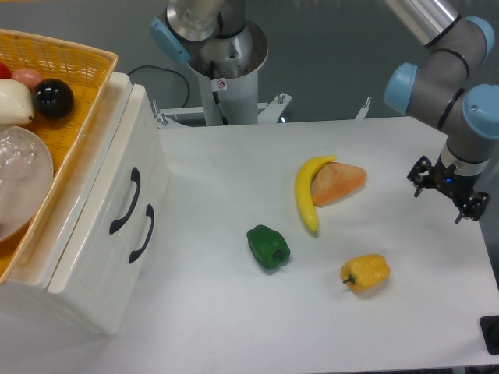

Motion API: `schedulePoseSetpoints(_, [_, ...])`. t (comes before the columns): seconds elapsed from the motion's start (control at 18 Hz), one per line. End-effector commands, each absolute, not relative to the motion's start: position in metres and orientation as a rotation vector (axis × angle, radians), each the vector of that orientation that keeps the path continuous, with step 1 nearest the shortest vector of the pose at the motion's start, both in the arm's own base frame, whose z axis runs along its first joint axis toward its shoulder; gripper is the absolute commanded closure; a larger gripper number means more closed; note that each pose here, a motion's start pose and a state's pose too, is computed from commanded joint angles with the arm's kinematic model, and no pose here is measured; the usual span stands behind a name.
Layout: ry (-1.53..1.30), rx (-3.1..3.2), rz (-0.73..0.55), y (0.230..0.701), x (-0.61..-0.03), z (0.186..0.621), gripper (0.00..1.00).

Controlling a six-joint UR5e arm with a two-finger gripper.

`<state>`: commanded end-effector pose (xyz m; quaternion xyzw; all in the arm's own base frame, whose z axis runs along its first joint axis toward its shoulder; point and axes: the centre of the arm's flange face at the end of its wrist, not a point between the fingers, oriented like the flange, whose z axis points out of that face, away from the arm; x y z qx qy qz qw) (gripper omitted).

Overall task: Slide the top white drawer open
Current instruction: 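Lift the gripper from its start pose beside the fruit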

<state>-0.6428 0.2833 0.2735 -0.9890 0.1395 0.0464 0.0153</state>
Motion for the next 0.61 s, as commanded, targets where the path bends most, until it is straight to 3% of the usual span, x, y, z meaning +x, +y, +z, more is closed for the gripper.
schedulePoseSetpoints(0.61, [0.323,-3.052,0.102,0.293,-0.621,0.270,0.00])
